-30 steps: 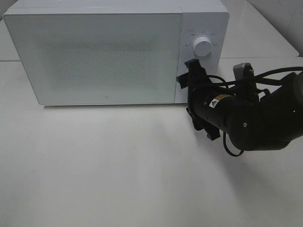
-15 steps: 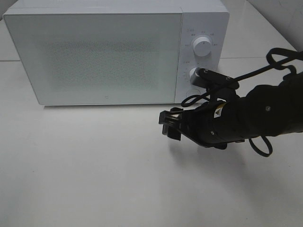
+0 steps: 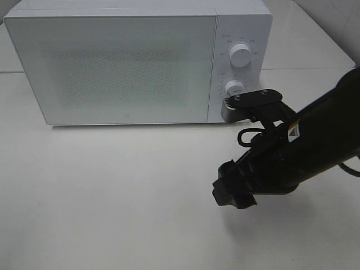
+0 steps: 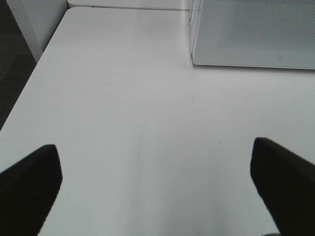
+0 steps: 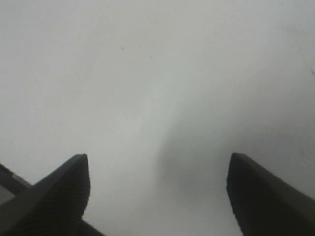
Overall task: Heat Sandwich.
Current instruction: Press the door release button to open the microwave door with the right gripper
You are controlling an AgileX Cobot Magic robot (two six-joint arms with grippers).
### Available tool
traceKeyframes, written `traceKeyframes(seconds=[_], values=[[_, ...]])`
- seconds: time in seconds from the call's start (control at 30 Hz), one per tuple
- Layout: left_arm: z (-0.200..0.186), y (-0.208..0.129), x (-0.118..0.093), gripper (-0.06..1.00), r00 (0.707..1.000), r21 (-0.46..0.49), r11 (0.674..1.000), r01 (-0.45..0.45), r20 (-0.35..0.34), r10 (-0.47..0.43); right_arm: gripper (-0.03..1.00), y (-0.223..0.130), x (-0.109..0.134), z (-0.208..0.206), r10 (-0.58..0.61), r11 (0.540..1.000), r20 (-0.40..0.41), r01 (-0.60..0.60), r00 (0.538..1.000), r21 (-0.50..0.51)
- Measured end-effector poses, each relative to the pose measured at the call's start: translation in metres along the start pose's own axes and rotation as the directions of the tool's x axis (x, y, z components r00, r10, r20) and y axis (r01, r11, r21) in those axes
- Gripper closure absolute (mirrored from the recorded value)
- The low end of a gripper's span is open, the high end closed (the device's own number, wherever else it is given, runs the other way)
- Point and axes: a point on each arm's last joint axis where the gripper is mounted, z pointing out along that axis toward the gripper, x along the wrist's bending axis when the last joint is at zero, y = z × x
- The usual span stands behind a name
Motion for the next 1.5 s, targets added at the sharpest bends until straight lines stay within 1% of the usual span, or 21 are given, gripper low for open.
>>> traceKeyframes(seconds=[0.07, 0.2, 0.27, 0.37, 0.6, 0.63, 0.67, 0.8, 0.83, 0.9, 0.93, 0.97, 1.0, 1.03, 1.07, 1.1, 1.13, 1.23, 1.37, 1.47, 1.5], values=[[0.000, 0.000, 0.000, -0.05, 1.000, 0.000, 1.000, 0.000, 0.000, 0.000, 0.21, -0.002, 0.000, -0.004, -0.016, 1.000, 0.003, 0.016, 1.000, 0.009], [0.000, 0.000, 0.000, -0.05, 1.000, 0.000, 1.000, 0.000, 0.000, 0.000, 0.21, -0.012, 0.000, -0.037, -0.099, 0.995, 0.025, 0.098, 0.995, 0.024], [0.000, 0.000, 0.000, -0.05, 1.000, 0.000, 1.000, 0.000, 0.000, 0.000, 0.21, -0.013, 0.000, -0.041, -0.106, 0.994, 0.027, 0.106, 0.994, 0.020], [0.000, 0.000, 0.000, -0.05, 1.000, 0.000, 1.000, 0.000, 0.000, 0.000, 0.21, -0.022, 0.001, -0.065, -0.125, 0.992, 0.027, 0.125, 0.992, 0.005], [0.000, 0.000, 0.000, -0.05, 1.000, 0.000, 1.000, 0.000, 0.000, 0.000, 0.21, -0.040, 0.002, -0.095, -0.140, 0.990, 0.021, 0.140, 0.990, 0.013], [0.000, 0.000, 0.000, -0.05, 1.000, 0.000, 1.000, 0.000, 0.000, 0.000, 0.21, -0.048, 0.001, -0.106, -0.152, 0.988, 0.027, 0.152, 0.988, 0.012], [0.000, 0.000, 0.000, -0.05, 1.000, 0.000, 1.000, 0.000, 0.000, 0.000, 0.21, -0.048, 0.001, -0.106, -0.152, 0.988, 0.027, 0.152, 0.988, 0.012], [0.000, 0.000, 0.000, -0.05, 1.000, 0.000, 1.000, 0.000, 0.000, 0.000, 0.21, -0.068, -0.002, -0.133, -0.181, 0.983, 0.052, 0.182, 0.982, -0.018], [0.000, 0.000, 0.000, -0.05, 1.000, 0.000, 1.000, 0.000, 0.000, 0.000, 0.21, -0.068, -0.002, -0.133, -0.181, 0.983, 0.052, 0.182, 0.982, -0.018], [0.000, 0.000, 0.000, -0.05, 1.000, 0.000, 1.000, 0.000, 0.000, 0.000, 0.21, -0.076, -0.003, -0.144, -0.191, 0.979, 0.068, 0.195, 0.979, -0.056], [0.000, 0.000, 0.000, -0.05, 1.000, 0.000, 1.000, 0.000, 0.000, 0.000, 0.21, -0.086, -0.005, -0.157, -0.200, 0.971, 0.085, 0.209, 0.976, -0.114], [0.000, 0.000, 0.000, -0.05, 1.000, 0.000, 1.000, 0.000, 0.000, 0.000, 0.21, -0.091, -0.006, -0.164, -0.203, 0.965, 0.095, 0.216, 0.975, -0.148], [0.000, 0.000, 0.000, -0.05, 1.000, 0.000, 1.000, 0.000, 0.000, 0.000, 0.21, -0.091, -0.006, -0.164, -0.203, 0.965, 0.095, 0.216, 0.975, -0.148], [0.000, 0.000, 0.000, -0.05, 1.000, 0.000, 1.000, 0.000, 0.000, 0.000, 0.21, -0.095, -0.006, -0.169, -0.204, 0.959, 0.100, 0.220, 0.974, -0.180], [0.000, 0.000, 0.000, -0.05, 1.000, 0.000, 1.000, 0.000, 0.000, 0.000, 0.21, -0.100, -0.007, -0.175, -0.205, 0.950, 0.105, 0.224, 0.973, -0.216], [0.000, 0.000, 0.000, -0.05, 1.000, 0.000, 1.000, 0.000, 0.000, 0.000, 0.21, -0.109, -0.007, -0.185, -0.205, 0.932, 0.109, 0.228, 0.973, -0.283], [0.000, 0.000, 0.000, -0.05, 1.000, 0.000, 1.000, 0.000, 0.000, 0.000, 0.21, -0.109, -0.007, -0.185, -0.205, 0.932, 0.109, 0.228, 0.973, -0.283], [0.000, 0.000, 0.000, -0.05, 1.000, 0.000, 1.000, 0.000, 0.000, 0.000, 0.21, -0.128, -0.010, -0.197, -0.205, 0.893, 0.123, 0.237, 0.971, -0.383], [0.000, 0.000, 0.000, -0.05, 1.000, 0.000, 1.000, 0.000, 0.000, 0.000, 0.21, -0.140, -0.012, -0.194, -0.201, 0.882, 0.125, 0.235, 0.971, -0.409], [0.000, 0.000, 0.000, -0.05, 1.000, 0.000, 1.000, 0.000, 0.000, 0.000, 0.21, -0.152, -0.017, -0.185, -0.147, 0.890, 0.141, 0.193, 0.979, -0.412], [0.000, 0.000, 0.000, -0.05, 1.000, 0.000, 1.000, 0.000, 0.000, 0.000, 0.21, -0.152, -0.017, -0.185, -0.147, 0.890, 0.141, 0.193, 0.979, -0.412]])
